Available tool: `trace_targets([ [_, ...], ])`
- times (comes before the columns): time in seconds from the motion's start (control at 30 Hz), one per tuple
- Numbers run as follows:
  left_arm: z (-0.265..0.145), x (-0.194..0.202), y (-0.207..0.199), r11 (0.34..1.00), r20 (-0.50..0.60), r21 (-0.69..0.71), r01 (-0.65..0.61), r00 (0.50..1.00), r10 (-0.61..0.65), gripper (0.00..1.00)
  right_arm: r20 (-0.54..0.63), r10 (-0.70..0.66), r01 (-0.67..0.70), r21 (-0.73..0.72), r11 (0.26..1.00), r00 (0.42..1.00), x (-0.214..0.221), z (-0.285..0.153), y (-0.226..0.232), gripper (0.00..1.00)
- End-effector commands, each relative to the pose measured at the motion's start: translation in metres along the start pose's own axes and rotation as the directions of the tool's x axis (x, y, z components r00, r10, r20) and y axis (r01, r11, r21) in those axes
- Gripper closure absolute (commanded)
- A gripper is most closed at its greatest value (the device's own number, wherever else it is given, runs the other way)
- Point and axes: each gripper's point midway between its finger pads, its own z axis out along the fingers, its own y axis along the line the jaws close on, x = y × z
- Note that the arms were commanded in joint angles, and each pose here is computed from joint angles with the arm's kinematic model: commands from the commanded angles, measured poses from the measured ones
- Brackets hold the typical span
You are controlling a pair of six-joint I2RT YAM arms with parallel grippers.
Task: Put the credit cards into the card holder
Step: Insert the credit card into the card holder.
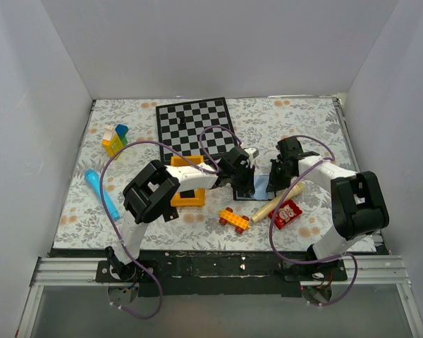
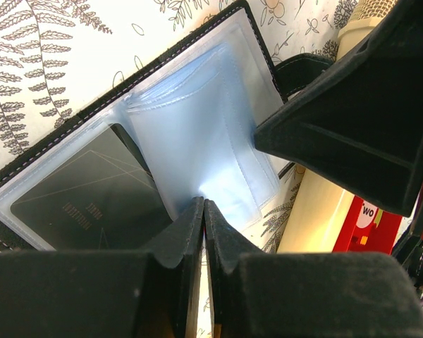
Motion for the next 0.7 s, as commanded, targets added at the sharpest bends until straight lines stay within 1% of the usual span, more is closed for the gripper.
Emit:
trace_targets([
  [0.0, -0.013, 0.010, 0.004, 0.999, -0.033, -0.039, -0.001, 0.999, 0.000, 0.96, 0.023, -0.017, 0.017, -0.013, 1.000, 1.000, -0.013, -0.004, 0.007, 0.98],
  [0.2, -0.013, 0.009, 0.004, 0.999, -0.031, -0.043, -0.005, 1.000, 0.003, 0.96, 0.079, -0.019, 0.021, -0.022, 1.000, 0.997, -0.021, -0.016, 0.010, 0.98],
  [0.67, -0.012, 0.010, 0.004, 0.999, -0.035, -0.039, -0.006, 0.999, 0.004, 0.96, 0.048, -0.018, 0.020, -0.054, 0.998, 0.999, -0.019, -0.008, 0.017, 0.98],
])
